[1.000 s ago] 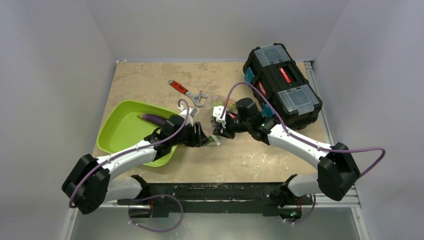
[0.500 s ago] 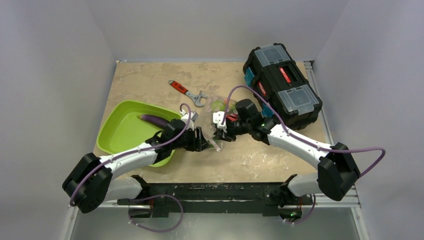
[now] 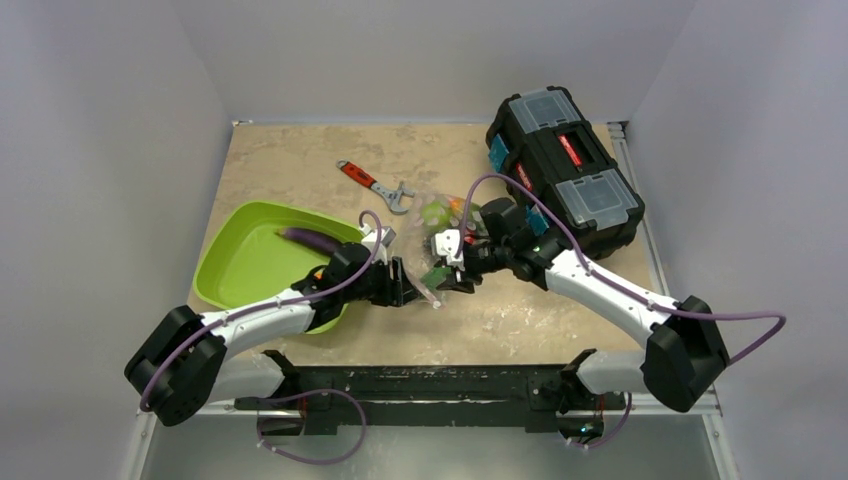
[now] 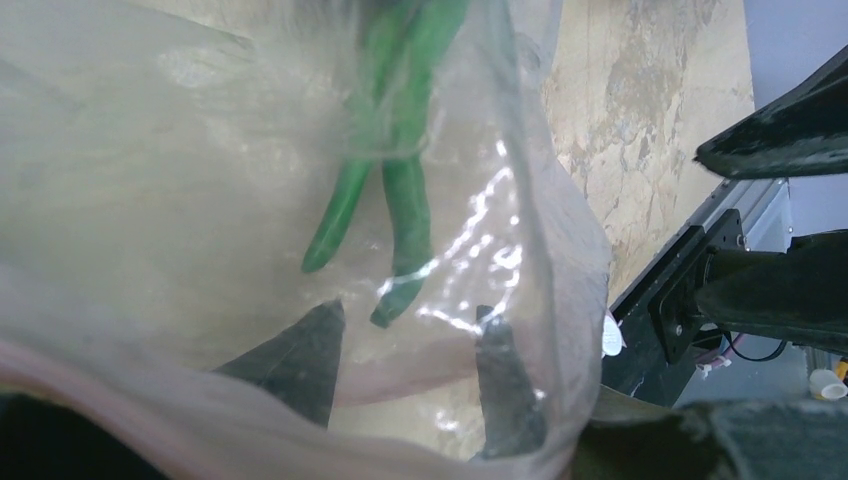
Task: Open the zip-top bag and remove the fake food
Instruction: Pick up the fake vegetable from the zipper food storage bag.
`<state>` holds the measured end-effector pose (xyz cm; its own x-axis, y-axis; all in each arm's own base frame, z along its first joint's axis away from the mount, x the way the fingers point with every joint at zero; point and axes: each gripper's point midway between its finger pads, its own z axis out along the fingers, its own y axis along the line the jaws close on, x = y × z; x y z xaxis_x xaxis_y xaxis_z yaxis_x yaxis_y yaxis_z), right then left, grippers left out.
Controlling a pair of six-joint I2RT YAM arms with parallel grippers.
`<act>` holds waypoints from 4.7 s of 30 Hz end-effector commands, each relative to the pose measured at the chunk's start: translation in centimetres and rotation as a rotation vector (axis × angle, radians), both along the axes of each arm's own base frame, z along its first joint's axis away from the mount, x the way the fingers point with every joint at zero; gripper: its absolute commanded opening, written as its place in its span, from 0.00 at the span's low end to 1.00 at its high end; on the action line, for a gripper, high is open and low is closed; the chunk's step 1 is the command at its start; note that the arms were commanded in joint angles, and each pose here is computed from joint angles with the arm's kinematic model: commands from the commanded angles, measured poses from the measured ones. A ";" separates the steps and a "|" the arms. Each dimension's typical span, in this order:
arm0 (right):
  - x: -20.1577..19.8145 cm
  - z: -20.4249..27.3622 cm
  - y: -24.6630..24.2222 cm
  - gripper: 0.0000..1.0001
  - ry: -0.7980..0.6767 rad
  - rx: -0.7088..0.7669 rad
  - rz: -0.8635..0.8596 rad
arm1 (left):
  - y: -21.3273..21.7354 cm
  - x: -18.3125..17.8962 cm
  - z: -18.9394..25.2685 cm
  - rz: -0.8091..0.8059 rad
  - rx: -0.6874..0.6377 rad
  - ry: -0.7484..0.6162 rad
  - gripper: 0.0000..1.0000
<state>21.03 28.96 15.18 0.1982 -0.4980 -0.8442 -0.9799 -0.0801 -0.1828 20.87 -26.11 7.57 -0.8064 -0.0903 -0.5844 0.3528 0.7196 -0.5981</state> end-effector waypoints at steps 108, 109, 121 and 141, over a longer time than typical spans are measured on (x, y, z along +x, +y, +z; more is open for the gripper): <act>0.0 -4.6 -0.5 0.07 -0.252 -0.127 -0.016 | -3.2 -1.1 1.7 -0.070 0.027 0.000 0.00; 0.0 -4.6 -0.6 0.07 -0.253 -0.130 -0.020 | -2.9 -1.2 1.8 -0.069 0.042 -0.005 0.00; 1.0 -4.1 -0.9 0.06 -0.260 -0.133 -0.068 | 1.0 -2.8 2.5 -0.061 0.171 -0.018 0.00; 2.4 -3.0 -2.1 0.04 -0.258 -0.115 -0.125 | 4.9 -5.7 5.1 -0.088 0.252 -0.015 0.00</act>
<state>22.11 26.48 9.73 0.3163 -0.6446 -0.6960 -0.9240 -0.0430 -0.3801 15.39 -21.98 10.69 -0.8190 0.1044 -0.5642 0.3974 0.8125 -0.4265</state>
